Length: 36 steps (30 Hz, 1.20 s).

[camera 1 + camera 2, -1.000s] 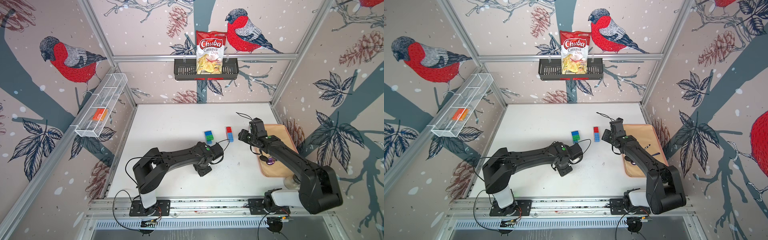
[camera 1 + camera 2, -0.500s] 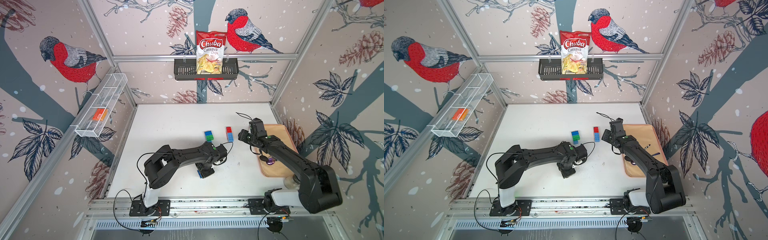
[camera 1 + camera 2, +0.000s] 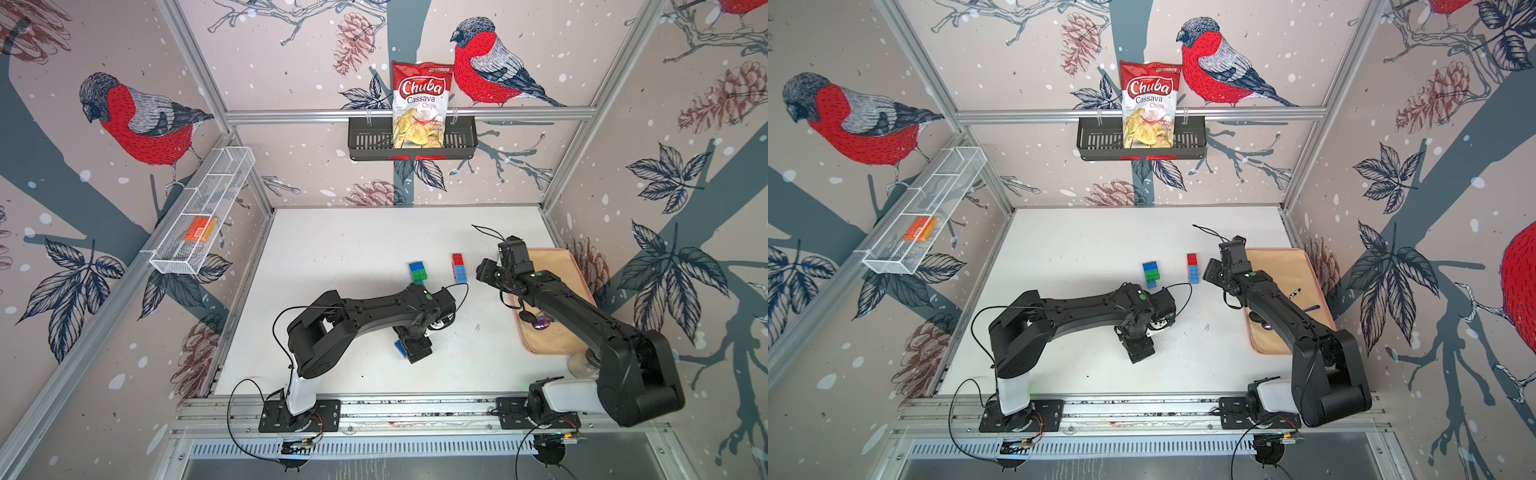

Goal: Assemble a rectangle with lego
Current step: Adjust the lego brick at the center of the board, then pick up the lego brick from the center of the board.

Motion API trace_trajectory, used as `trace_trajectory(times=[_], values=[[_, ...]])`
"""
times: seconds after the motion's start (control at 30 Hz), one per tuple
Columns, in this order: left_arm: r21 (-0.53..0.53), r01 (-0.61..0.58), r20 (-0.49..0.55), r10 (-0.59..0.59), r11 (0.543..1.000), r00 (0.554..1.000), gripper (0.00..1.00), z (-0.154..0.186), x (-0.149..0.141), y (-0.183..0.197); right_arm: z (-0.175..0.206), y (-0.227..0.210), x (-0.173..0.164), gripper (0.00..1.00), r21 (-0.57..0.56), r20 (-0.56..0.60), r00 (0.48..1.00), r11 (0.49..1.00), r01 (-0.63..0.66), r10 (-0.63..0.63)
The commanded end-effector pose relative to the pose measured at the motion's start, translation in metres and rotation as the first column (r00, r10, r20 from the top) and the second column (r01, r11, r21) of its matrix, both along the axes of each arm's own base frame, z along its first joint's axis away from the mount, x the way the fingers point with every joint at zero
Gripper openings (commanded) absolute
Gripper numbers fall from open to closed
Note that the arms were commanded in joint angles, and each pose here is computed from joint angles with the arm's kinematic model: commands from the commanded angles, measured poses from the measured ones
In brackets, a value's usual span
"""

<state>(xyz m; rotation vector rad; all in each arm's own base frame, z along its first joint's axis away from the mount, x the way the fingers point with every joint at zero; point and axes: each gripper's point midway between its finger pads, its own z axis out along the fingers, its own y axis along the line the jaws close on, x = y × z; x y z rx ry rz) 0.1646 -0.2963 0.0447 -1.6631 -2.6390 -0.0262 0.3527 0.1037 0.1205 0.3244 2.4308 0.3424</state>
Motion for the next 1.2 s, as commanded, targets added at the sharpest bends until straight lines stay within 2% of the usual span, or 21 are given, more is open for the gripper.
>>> trace_trajectory(times=[0.0,0.1,0.2,0.27,0.33,0.43,0.53,0.6,0.7,0.83,0.97,1.17], values=[[-0.110,-0.039,0.093,0.049,0.993,0.994,0.83,0.018,0.023,-0.013,0.009,0.001,0.000,0.65,0.003,0.012,1.000,1.000,-0.001,0.001],[-0.269,-0.138,0.167,0.188,0.953,0.968,0.83,0.050,0.057,-0.011,0.015,-0.001,-0.003,0.65,-0.034,0.002,0.999,0.999,0.032,-0.032],[-0.479,-0.213,0.227,0.355,0.851,0.907,0.83,0.096,0.091,0.008,0.019,-0.001,-0.011,0.67,-0.095,-0.015,0.994,0.990,0.107,-0.109],[-0.629,-0.241,0.233,0.476,0.739,0.848,0.83,0.130,0.109,0.029,0.019,0.005,-0.019,0.68,-0.114,-0.024,0.988,0.982,0.151,-0.154],[-0.764,-0.262,0.210,0.611,0.590,0.763,0.84,0.162,0.123,0.062,0.018,0.015,-0.031,0.70,-0.108,-0.037,0.980,0.976,0.189,-0.194],[-0.890,-0.223,0.162,0.731,0.399,0.662,0.90,0.189,0.127,0.111,0.012,0.034,-0.052,0.71,-0.110,-0.064,0.967,0.965,0.237,-0.245],[-0.932,-0.202,0.117,0.778,0.300,0.617,0.93,0.189,0.122,0.143,0.005,0.054,-0.074,0.74,-0.136,-0.109,0.948,0.949,0.285,-0.300],[-0.932,-0.239,0.085,0.807,0.271,0.584,0.94,0.175,0.122,0.157,0.001,0.066,-0.089,0.74,-0.167,-0.138,0.931,0.934,0.316,-0.339],[-0.907,-0.356,0.009,0.857,0.223,0.515,0.93,0.151,0.129,0.172,-0.009,0.095,-0.110,0.74,-0.183,-0.210,0.908,0.927,0.327,-0.362],[-0.898,-0.410,-0.060,0.878,0.160,0.475,0.93,0.144,0.133,0.178,-0.026,0.143,-0.134,0.74,-0.162,-0.322,0.885,0.940,0.300,-0.337],[-0.902,-0.404,-0.037,0.907,0.150,0.419,0.93,0.149,0.133,0.188,-0.045,0.177,-0.153,0.73,-0.139,-0.402,0.858,0.948,0.287,-0.319],[-0.905,-0.391,-0.004,0.918,0.165,0.395,0.93,0.154,0.130,0.191,-0.072,0.204,-0.172,0.73,-0.057,-0.500,0.816,0.952,0.302,-0.289]])
